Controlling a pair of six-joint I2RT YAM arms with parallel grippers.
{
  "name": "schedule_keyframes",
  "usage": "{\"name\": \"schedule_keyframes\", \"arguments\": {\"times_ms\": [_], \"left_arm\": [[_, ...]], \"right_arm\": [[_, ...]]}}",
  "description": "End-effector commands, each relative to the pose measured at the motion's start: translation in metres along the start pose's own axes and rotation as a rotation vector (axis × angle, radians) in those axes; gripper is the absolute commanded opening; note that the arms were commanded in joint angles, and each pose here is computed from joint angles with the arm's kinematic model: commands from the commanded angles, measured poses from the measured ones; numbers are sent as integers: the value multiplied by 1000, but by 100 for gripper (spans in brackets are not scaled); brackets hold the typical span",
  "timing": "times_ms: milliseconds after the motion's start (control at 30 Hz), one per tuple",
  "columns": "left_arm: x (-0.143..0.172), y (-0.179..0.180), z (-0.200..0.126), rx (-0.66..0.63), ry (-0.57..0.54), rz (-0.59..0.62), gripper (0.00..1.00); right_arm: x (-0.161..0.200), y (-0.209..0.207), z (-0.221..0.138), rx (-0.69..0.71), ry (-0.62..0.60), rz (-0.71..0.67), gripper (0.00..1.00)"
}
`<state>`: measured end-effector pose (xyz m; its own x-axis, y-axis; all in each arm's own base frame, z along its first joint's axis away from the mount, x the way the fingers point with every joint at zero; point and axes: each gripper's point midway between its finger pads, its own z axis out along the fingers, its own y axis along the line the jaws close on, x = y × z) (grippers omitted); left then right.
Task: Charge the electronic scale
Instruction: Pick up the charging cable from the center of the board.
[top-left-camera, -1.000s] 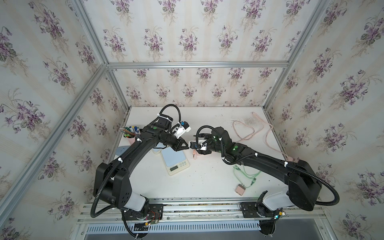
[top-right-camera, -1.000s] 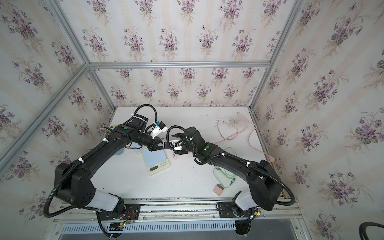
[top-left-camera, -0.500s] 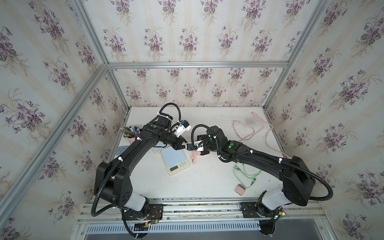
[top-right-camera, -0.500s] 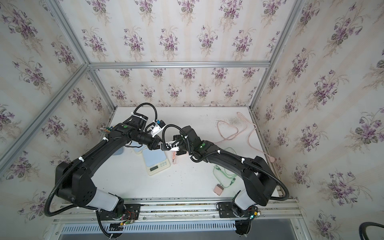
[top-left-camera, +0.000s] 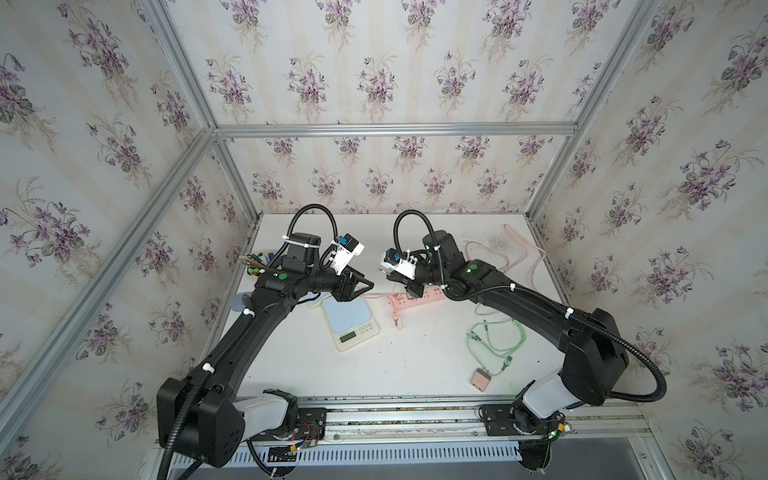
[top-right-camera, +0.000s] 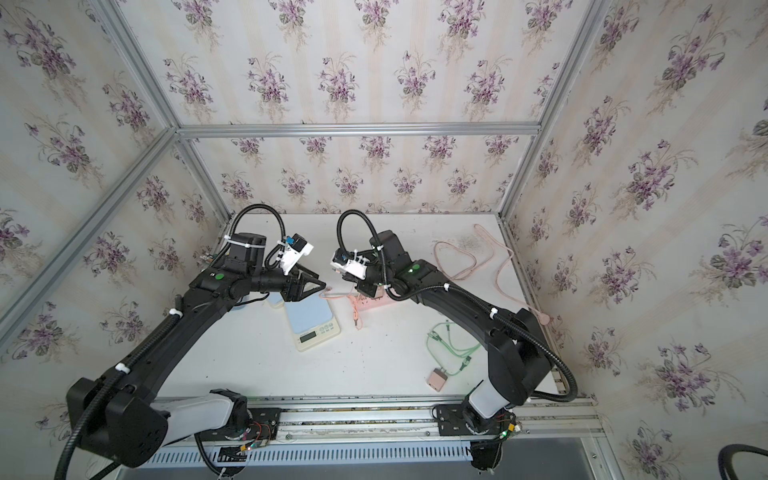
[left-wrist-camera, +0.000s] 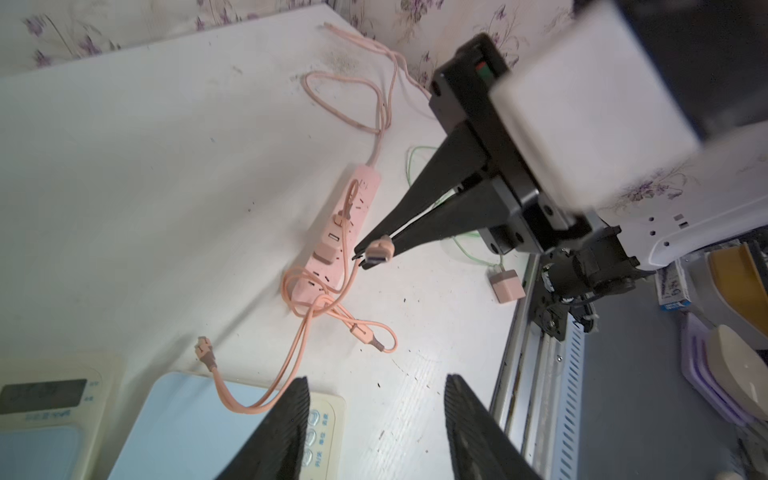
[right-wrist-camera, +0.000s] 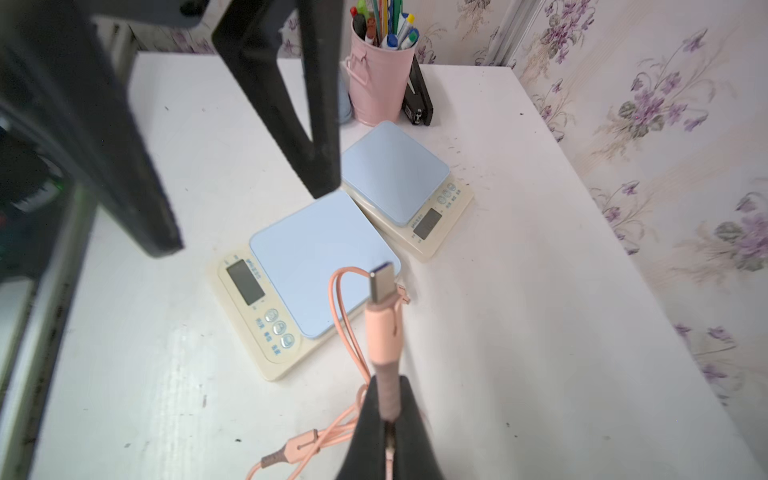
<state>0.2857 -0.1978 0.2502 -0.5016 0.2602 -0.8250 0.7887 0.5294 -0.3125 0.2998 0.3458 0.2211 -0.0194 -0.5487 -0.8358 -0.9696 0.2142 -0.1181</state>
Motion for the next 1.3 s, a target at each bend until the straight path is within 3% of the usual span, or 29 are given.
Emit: {"name": "schedule_keyframes", "arguments": {"times_ms": [0, 33, 133, 233, 267, 400, 633, 800, 1267], "left_arm": [[-42, -7, -10, 5, -227, 146, 54], [-47, -8, -11, 11, -268, 145, 58], [-61, -6, -7, 42, -313, 71, 59], [-69, 7, 4, 49, -319, -132, 56], [-68, 11, 8, 27, -321, -192, 51], [-61, 24, 16, -54, -351, -436, 49], [-58, 13, 34, -40, -306, -672, 44], [-61, 1, 48, -45, -253, -701, 43], [-52, 16, 67, -85, -211, -722, 35]], "right_arm": [[-4, 33, -9, -209, -34, 169, 0], [-5, 35, -11, -222, -46, 174, 0], [-10, 36, -16, -233, -69, 198, 0], [-6, 5, -15, -33, -65, 235, 0], [-4, -6, -16, 48, -67, 245, 0], [4, -39, -28, 322, -39, 265, 0], [8, -38, -21, 399, 32, 216, 0], [6, -32, -15, 399, 35, 210, 0], [7, -19, -9, 351, 47, 172, 0]]}}
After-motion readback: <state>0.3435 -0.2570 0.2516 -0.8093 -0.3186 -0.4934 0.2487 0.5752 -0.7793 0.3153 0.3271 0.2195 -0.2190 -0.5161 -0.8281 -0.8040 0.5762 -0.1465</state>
